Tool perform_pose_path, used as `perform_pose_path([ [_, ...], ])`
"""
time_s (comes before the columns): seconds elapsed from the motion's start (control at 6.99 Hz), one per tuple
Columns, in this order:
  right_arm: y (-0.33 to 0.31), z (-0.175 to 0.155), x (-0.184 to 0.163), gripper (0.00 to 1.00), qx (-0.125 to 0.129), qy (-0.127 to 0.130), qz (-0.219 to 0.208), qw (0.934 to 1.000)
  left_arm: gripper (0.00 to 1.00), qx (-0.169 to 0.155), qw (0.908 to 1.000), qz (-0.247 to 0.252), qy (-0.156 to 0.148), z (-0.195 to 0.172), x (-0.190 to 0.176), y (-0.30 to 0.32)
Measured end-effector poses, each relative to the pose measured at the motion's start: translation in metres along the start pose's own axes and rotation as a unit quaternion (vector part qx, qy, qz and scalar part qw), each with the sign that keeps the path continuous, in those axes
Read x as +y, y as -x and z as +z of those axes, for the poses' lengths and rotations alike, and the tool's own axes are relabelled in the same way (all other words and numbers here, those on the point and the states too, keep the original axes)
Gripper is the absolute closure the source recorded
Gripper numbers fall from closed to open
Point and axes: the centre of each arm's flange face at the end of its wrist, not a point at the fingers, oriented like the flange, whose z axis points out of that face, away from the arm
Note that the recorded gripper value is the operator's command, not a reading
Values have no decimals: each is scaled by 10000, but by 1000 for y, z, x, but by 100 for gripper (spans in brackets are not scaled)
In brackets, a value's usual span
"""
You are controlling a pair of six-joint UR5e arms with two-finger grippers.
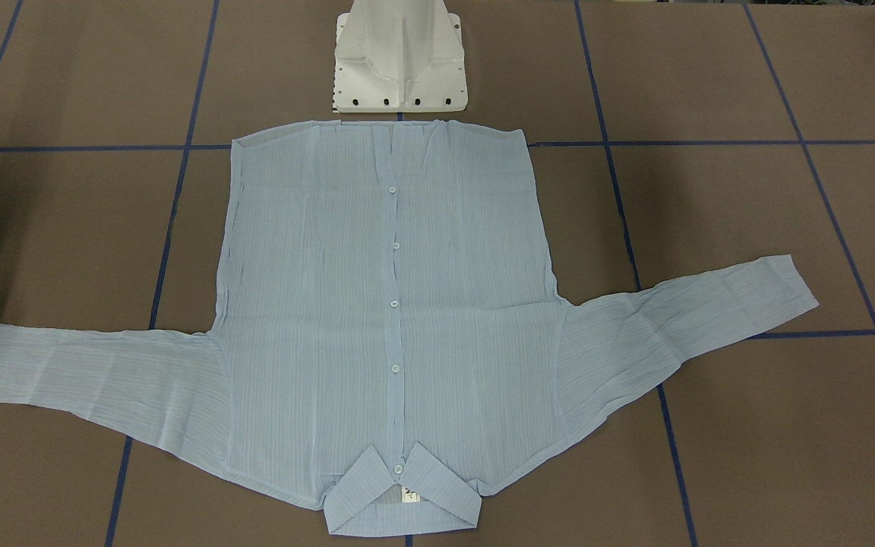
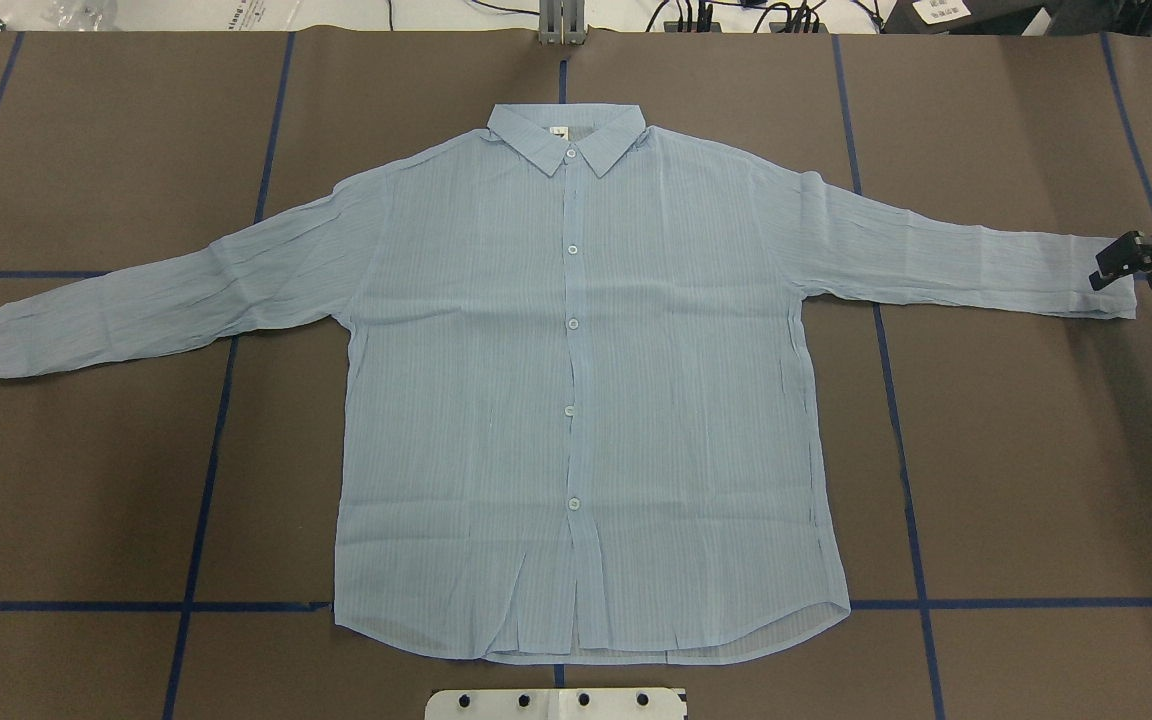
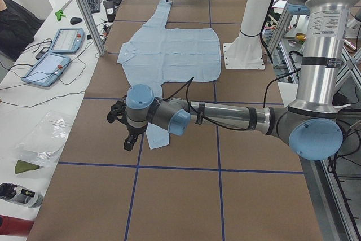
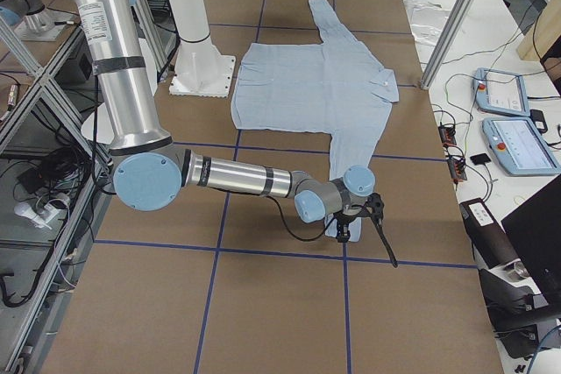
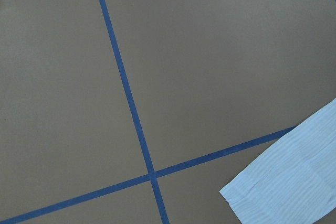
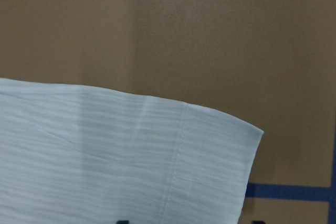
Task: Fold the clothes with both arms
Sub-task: 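Lower the right gripper onto the sleeve cuff nearest it and grasp it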
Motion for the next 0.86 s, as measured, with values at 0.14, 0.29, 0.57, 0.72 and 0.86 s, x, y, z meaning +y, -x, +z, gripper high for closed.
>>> perform_pose_path([
  [0.14,0,1,0,23,3,16,9,10000,0,0,10000,1,0,0,0,0],
  [0.29,-2,3,1,25,12,38,24,10000,0,0,10000,2,-2,0,0,0],
  [0.57,-4,6,1,32,58,85,68,9999,0,0,10000,0,0,0,0,0],
  [0.72,-4,6,0,34,103,89,82,9999,0,0,10000,0,0,0,0,0],
  [0.86,-5,7,0,35,145,84,89,9998,0,0,10000,1,-1,0,0,0],
])
